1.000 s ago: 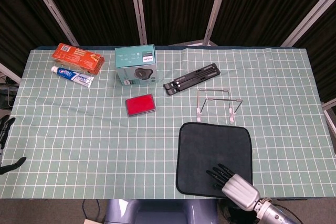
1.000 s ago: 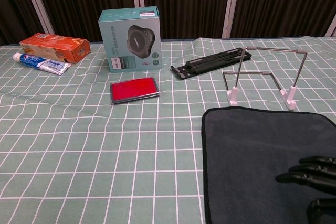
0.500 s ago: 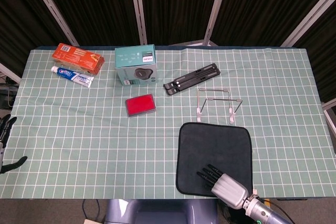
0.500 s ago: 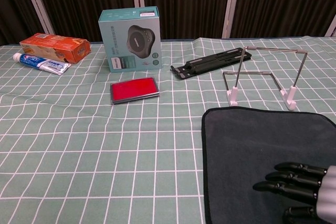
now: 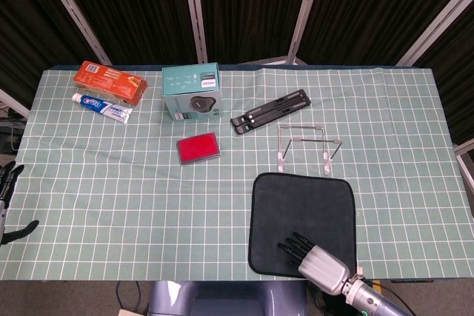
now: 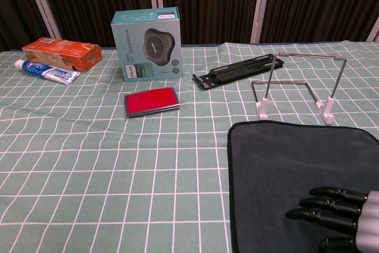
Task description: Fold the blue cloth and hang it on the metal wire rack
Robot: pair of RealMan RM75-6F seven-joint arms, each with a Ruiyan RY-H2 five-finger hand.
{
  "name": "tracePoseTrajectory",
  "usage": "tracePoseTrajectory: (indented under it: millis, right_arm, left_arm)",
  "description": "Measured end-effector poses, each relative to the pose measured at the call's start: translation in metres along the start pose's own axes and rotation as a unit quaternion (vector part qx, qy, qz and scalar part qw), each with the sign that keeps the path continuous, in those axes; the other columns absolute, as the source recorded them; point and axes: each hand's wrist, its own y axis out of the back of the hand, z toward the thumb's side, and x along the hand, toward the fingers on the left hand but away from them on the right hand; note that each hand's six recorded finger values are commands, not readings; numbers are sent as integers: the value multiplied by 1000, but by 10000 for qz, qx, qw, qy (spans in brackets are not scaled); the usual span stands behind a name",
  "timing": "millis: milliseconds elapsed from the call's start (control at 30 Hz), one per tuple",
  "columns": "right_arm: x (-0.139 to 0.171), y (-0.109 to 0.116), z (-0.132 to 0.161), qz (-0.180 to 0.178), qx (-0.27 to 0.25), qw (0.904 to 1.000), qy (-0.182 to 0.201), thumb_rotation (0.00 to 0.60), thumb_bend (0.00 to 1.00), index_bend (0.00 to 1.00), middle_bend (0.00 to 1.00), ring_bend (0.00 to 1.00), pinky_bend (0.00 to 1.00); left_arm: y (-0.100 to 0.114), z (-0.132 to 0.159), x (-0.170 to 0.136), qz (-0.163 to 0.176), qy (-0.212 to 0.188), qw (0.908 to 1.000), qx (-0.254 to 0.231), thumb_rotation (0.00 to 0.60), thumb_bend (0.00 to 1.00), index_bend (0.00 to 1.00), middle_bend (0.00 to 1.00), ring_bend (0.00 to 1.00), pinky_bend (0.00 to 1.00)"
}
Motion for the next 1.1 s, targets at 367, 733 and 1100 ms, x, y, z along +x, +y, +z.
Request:
tracePoseTrajectory:
  millis: [367,733,1100]
  right_arm:
    - [1,-3,0,-10,52,10000,22,600,239,369,0,0,0]
    - [3,-3,-3,-58,38,10000,-1,600,280,369,0,0,0]
    - [6,3,-11,-223,25,9996,-142,600,296,380,0,0,0]
  left_arm:
    - [-1,0,0,-7,-1,10000,11,600,0,0,0,0,0]
    - [-1,0,0,-11,-8,10000,14,600,0,0,0,0,0]
    - [-1,0,-1,-9,-10,10000,9,600,0,0,0,0,0]
